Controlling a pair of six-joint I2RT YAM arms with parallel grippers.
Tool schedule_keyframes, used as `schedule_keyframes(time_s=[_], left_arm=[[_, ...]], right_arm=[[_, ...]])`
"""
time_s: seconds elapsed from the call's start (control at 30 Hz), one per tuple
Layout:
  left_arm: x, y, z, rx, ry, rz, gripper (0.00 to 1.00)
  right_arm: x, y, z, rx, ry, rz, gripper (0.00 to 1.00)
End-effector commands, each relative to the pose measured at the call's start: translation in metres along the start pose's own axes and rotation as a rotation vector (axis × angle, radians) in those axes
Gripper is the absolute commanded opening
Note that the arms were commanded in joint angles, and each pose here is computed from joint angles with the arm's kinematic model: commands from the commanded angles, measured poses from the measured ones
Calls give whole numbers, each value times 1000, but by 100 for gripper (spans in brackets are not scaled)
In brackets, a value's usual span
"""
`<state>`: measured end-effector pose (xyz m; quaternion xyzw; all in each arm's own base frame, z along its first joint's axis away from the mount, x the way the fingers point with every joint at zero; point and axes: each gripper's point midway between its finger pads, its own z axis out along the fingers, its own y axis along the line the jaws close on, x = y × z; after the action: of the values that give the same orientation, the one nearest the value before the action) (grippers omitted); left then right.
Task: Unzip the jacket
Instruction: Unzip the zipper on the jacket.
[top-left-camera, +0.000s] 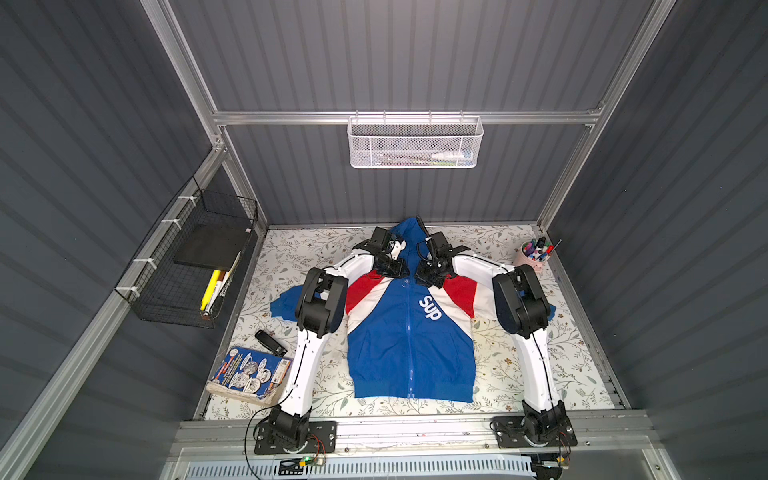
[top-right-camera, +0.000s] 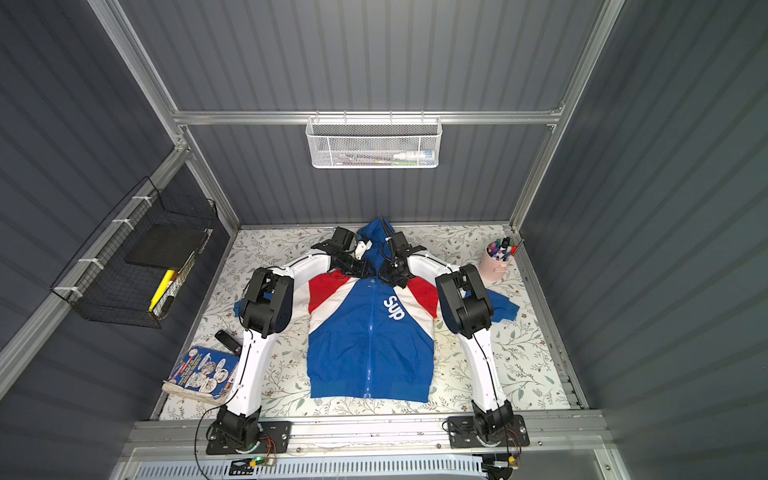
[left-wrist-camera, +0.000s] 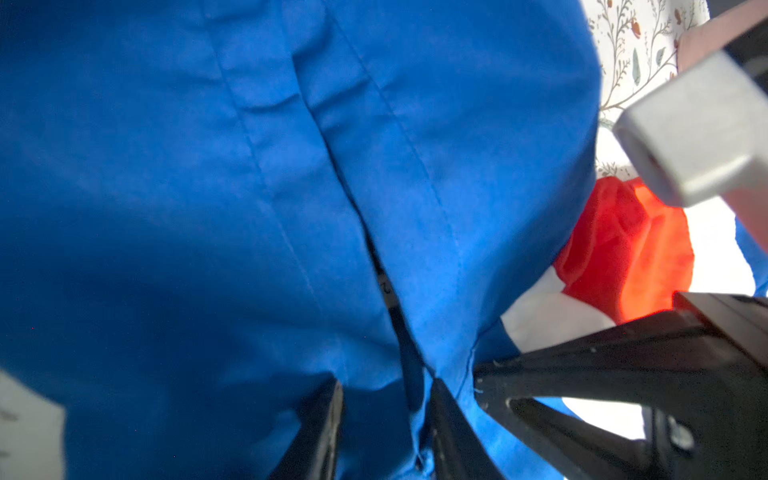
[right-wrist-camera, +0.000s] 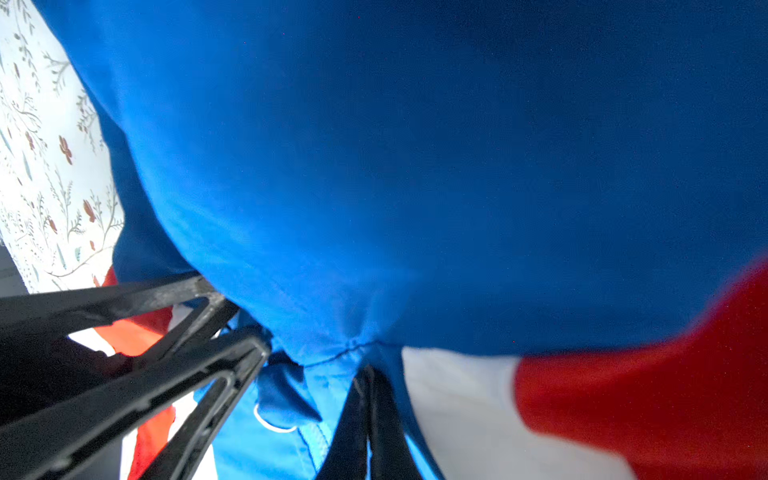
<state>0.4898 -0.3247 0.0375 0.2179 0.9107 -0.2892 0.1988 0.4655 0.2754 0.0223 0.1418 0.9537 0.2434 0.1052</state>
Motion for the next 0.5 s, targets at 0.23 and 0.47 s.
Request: schedule_keyframes(time_s=[0.23,0.47], left_arm=[[28,3,19,-12,97,-14,19],[22,0,13,-12,82,-3,0]], right_arm=[[7,-9,8,26,37,23,7],[7,-9,4,33,35,10,7]])
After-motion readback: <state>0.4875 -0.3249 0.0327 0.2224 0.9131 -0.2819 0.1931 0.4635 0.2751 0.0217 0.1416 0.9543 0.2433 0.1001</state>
